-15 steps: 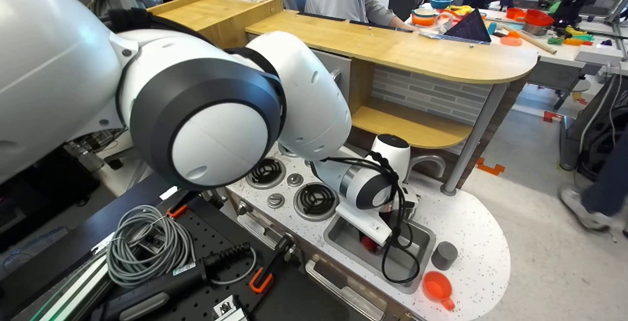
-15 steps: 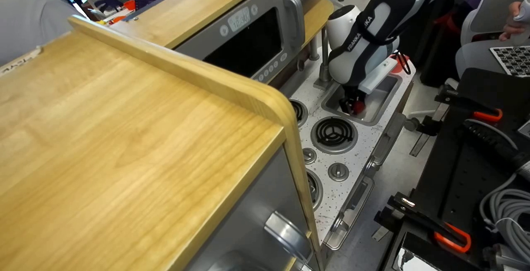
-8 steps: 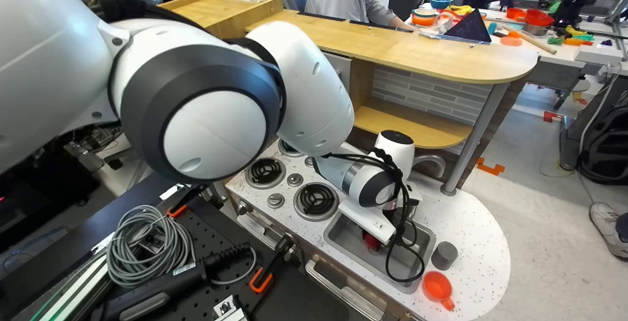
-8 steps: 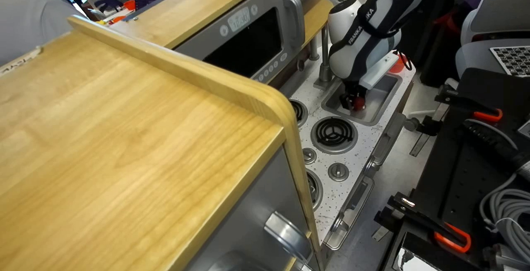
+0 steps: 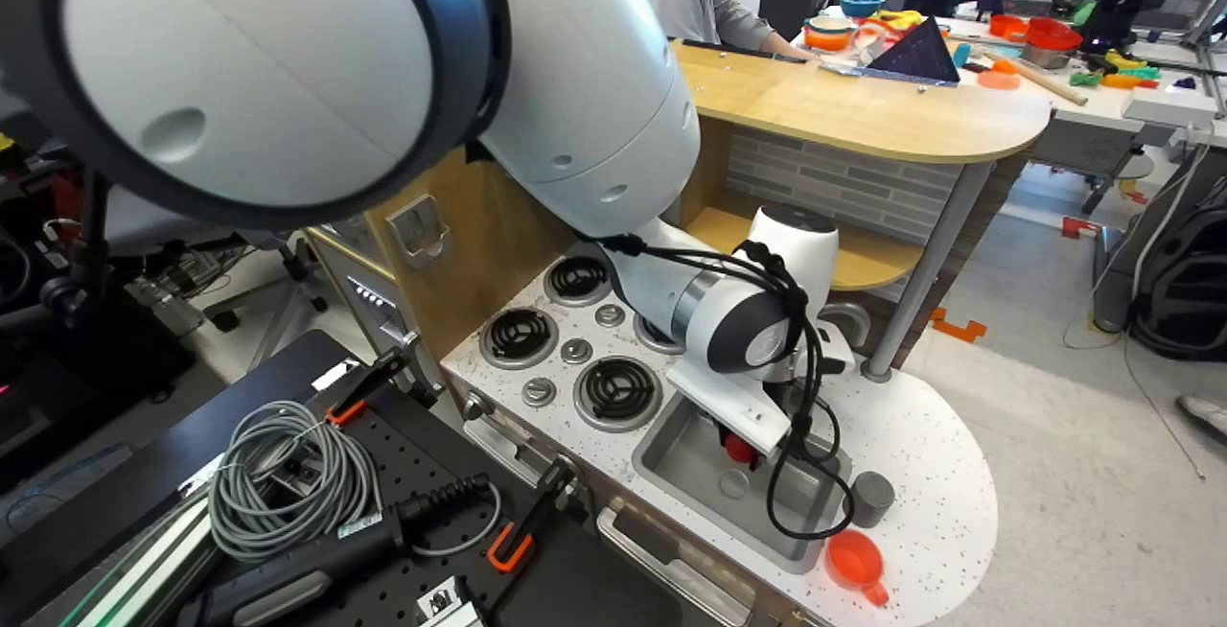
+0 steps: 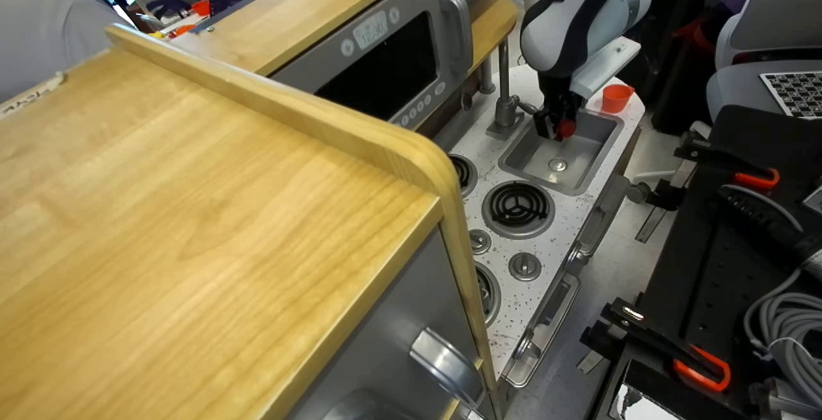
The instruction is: Remove the red ball from the sink and place it on the right side of the countertop
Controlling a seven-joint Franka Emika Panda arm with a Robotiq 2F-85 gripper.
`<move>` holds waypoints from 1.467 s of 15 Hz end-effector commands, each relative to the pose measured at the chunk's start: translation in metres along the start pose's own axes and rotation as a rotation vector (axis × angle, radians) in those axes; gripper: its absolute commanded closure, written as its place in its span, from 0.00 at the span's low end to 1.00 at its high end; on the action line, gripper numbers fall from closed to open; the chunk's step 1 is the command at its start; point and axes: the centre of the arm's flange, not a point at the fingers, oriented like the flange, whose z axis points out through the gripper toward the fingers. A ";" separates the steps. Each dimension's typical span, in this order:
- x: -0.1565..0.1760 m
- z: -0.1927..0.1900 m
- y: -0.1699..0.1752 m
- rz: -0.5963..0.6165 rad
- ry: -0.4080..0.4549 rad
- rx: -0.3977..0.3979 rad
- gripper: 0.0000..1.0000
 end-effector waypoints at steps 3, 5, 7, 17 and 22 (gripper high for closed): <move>-0.041 -0.043 0.029 0.067 0.014 0.045 0.78; -0.035 -0.055 0.042 0.100 0.035 0.037 0.78; -0.028 -0.070 0.056 0.135 0.067 0.027 0.78; -0.017 -0.096 0.150 0.542 0.166 -0.012 0.78; -0.020 -0.082 0.184 0.797 0.198 0.047 0.78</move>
